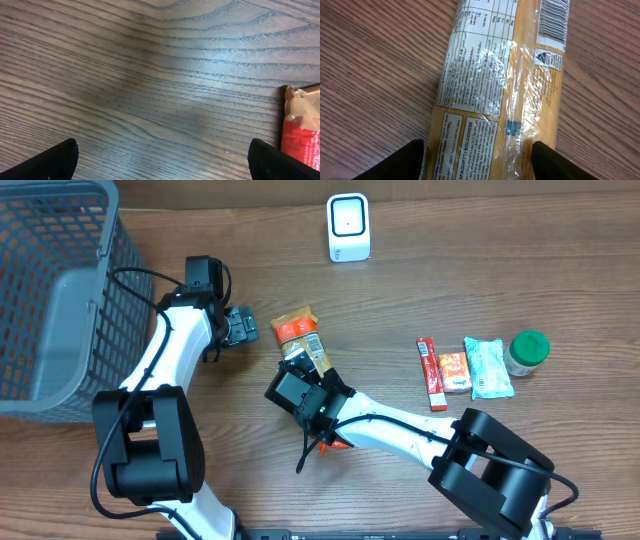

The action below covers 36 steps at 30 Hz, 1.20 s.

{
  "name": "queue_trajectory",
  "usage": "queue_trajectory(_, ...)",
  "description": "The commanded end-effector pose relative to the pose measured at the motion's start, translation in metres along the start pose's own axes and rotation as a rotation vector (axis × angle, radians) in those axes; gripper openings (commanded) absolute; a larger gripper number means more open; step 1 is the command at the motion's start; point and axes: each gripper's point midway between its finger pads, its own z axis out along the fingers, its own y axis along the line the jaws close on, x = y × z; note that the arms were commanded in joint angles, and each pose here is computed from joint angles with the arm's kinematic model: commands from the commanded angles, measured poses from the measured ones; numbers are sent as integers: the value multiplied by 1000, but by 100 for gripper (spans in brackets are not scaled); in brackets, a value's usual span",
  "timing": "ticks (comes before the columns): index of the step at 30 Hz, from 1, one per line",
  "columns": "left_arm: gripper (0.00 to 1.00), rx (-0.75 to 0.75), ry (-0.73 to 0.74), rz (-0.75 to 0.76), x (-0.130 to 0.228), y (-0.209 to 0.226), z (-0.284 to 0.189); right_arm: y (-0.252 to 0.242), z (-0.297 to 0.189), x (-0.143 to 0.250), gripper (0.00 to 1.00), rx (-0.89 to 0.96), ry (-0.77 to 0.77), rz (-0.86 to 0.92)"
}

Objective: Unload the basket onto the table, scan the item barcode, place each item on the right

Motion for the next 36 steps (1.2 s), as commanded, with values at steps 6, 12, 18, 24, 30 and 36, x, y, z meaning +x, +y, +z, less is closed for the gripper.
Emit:
queue_trajectory(6,100,-7,-39,2,-11,3,-9,1,-10,-16,70,-12,-43,20)
queue_trajectory(12,100,-7,-39,2,-11,3,-9,4,3,-5,70,-12,-8,8)
queue_trajectory(18,100,-7,-39,2,-11,3,-9,4,3,-5,70,-13,-9,10)
queue_trajectory(24,100,-7,-39,2,-11,3,-9,2,3,-1,68,-4,9,3)
queue_trajectory(30,100,-7,-39,2,-11,3,-9,-3,3,9,60,12,47,-11)
queue_trajectory(36,99,-7,-39,2,-11,3,-9,-9,-2,25,62,31,117,-36)
